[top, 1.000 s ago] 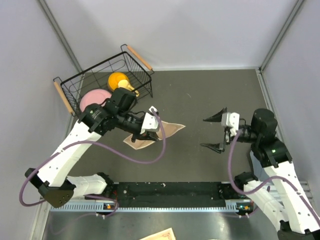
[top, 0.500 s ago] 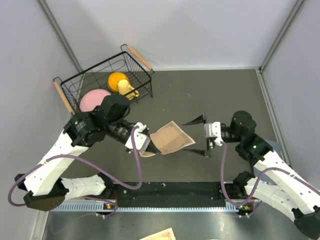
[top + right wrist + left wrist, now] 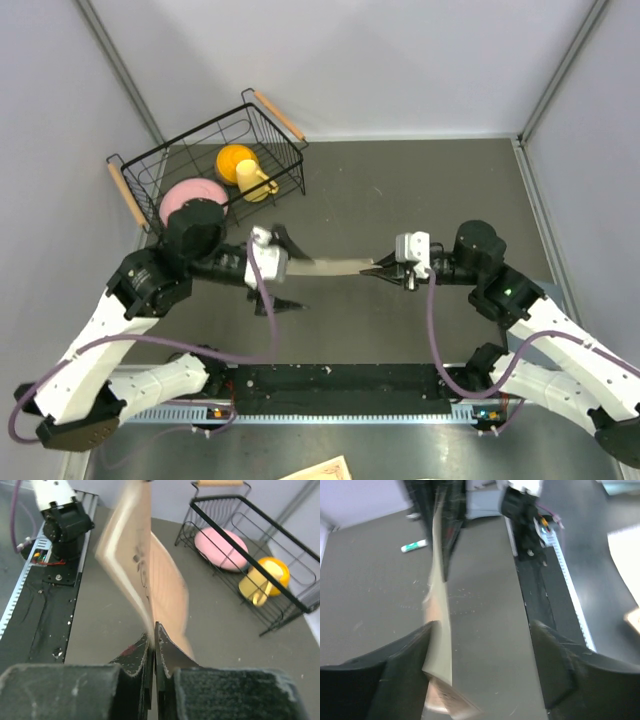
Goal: Place the letter into the envelope and seal it
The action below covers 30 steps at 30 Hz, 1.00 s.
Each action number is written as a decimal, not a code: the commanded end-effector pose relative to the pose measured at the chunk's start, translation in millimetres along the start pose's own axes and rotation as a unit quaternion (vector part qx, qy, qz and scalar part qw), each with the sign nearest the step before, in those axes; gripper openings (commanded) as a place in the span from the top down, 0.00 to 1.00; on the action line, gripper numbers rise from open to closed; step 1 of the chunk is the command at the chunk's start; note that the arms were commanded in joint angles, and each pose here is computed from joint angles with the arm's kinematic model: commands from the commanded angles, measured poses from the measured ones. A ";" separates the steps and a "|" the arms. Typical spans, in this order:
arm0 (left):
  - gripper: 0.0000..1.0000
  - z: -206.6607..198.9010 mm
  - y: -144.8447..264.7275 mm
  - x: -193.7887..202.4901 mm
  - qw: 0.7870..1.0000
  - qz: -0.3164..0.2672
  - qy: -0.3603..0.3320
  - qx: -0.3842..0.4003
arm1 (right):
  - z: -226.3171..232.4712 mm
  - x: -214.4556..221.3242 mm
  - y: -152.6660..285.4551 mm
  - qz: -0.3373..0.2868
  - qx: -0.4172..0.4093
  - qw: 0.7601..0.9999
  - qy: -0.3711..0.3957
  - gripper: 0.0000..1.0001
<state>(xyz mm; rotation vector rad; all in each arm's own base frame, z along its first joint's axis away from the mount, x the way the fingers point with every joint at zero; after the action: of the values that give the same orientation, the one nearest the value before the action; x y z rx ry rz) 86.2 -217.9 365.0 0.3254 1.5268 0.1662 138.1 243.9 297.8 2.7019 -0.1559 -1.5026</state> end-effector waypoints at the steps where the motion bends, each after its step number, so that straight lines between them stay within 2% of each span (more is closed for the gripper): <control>1: 0.01 65.9 29.4 -19.9 0.981 -0.077 0.096 -0.150 | -12.7 -9.6 12.7 0.048 0.060 0.993 -0.085 1.00; 2: 0.01 69.8 35.7 -21.4 0.972 -0.099 0.151 -0.147 | -12.7 -8.5 14.8 0.056 0.069 0.988 -0.127 1.00; 3: 0.01 95.1 57.1 -24.5 0.959 -0.125 0.160 -0.197 | -11.6 -3.8 16.2 0.069 0.076 0.982 -0.157 1.00; 5: 0.01 105.0 70.5 -25.7 0.950 -0.149 0.179 -0.208 | -13.4 3.4 19.5 0.079 0.100 0.960 -0.249 1.00; 7: 0.01 109.4 79.4 -27.8 0.953 -0.149 0.131 -0.228 | -17.1 19.9 21.3 0.101 0.121 0.929 -0.334 1.00; 10: 0.01 99.8 78.6 -22.3 0.964 -0.135 0.030 -0.226 | -26.7 29.0 28.0 0.089 0.139 0.851 -0.498 1.00; 12: 0.01 91.3 73.4 -15.2 0.967 -0.117 -0.046 -0.223 | -29.1 35.7 27.5 0.086 0.125 0.817 -0.557 1.00; 13: 0.01 87.3 69.2 -7.7 0.969 -0.103 -0.058 -0.218 | -32.9 38.6 29.5 0.084 0.130 0.802 -0.576 1.00; 14: 0.01 85.4 66.1 -2.4 0.966 -0.086 -0.100 -0.220 | -34.5 37.5 27.8 0.081 0.128 0.786 -0.600 1.00; 15: 0.01 75.0 51.0 -0.6 0.971 -0.076 -0.120 -0.191 | -35.3 36.5 27.1 0.078 0.127 0.779 -0.609 1.00; 17: 0.01 79.9 38.5 17.3 0.964 -0.025 -0.156 -0.213 | -37.2 34.2 24.8 0.067 0.130 0.758 -0.636 1.00; 18: 0.01 67.3 20.1 17.9 0.967 -0.021 -0.178 -0.180 | -37.7 33.0 23.6 0.061 0.127 0.751 -0.645 1.00; 19: 0.01 73.5 18.1 22.4 0.961 -0.001 -0.184 -0.206 | -38.1 31.8 22.9 0.057 0.125 0.743 -0.655 1.00; 20: 0.01 76.0 8.8 25.2 0.960 0.000 -0.190 -0.207 | -34.7 31.0 21.2 0.052 0.117 0.722 -0.680 1.00; 21: 0.01 69.1 -2.7 25.2 0.961 0.003 -0.202 -0.191 | -36.8 28.9 19.8 0.041 0.114 0.719 -0.684 1.00; 23: 0.01 74.3 -13.1 28.3 0.956 0.009 -0.212 -0.204 | -31.8 28.5 18.3 0.031 0.105 0.690 -0.716 1.00; 27: 0.01 68.8 -35.2 27.7 0.955 -0.013 -0.224 -0.196 | -31.3 24.1 18.0 0.014 0.095 0.682 -0.725 1.00; 30: 0.01 71.6 -47.0 25.7 0.954 -0.034 -0.208 -0.213 | -31.5 20.7 17.6 0.010 0.090 0.676 -0.731 1.00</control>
<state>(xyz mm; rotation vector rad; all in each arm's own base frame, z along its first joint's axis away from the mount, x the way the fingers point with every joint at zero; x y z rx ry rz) 140.4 -249.7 298.1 0.1486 1.1134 0.3414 178.9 222.0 275.1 0.7852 -0.4880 -3.1960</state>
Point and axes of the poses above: each gripper's point midway between its finger pads, its own y axis back along the fingers, its own z axis along the line the jaws close on, x = y × z, the point moved 3 cm from there along y, back along the fingers, and after that the axes turned 13 degrees about y, right-handed, at the moved point
